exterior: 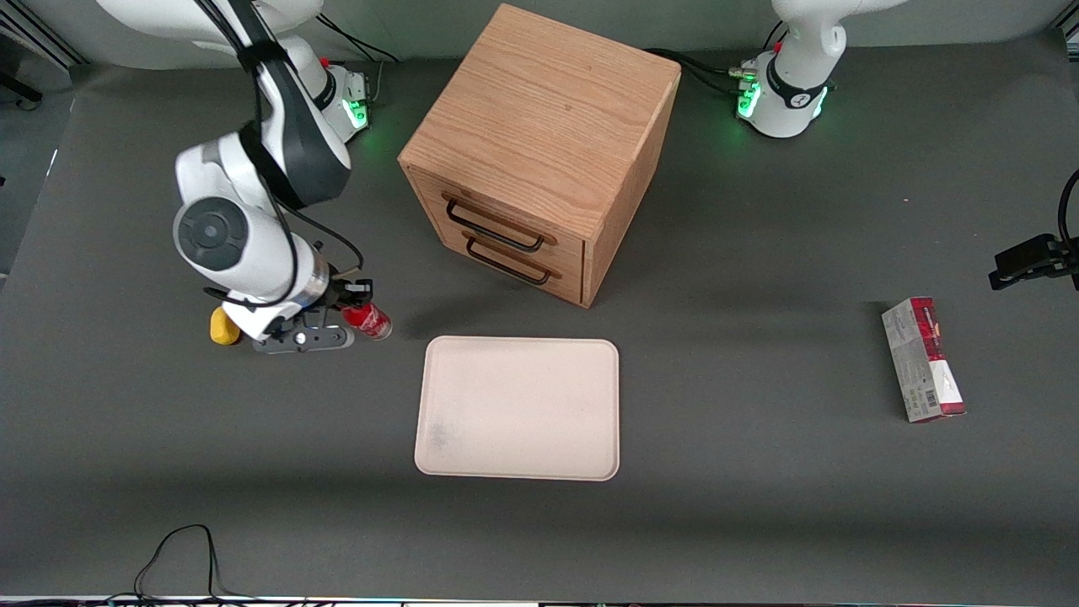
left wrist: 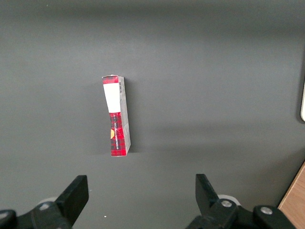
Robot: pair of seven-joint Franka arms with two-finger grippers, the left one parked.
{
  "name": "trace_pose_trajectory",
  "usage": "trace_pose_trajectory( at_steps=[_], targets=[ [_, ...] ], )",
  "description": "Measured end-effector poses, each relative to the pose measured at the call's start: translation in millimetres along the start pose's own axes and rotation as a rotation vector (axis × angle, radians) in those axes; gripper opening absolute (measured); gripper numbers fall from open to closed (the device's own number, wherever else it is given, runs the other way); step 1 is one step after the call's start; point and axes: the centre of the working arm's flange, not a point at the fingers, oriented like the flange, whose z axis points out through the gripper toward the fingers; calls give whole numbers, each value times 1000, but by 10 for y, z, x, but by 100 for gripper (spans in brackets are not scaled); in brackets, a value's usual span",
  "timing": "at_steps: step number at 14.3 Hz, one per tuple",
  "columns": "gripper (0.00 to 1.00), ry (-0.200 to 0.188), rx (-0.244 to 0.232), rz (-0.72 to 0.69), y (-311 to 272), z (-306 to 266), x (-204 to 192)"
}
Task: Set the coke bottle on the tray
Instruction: 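Close the right gripper around the bottle's body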
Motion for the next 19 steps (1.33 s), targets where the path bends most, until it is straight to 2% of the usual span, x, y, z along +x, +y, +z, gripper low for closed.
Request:
trace_pose_trajectory(
  at_steps=[2, 4, 8, 12, 15, 19],
  targets=[
    [31, 13, 4, 5, 47, -506, -51],
    [31, 10, 3, 13, 127, -942, -145],
    [31, 18, 14, 16, 196, -1550, -339],
    [31, 63, 49, 5, 145, -1819, -358],
    [31, 106, 68, -15, -12, -1931, -194],
    [31, 111, 81, -43, -277, -1701, 201]
  ],
)
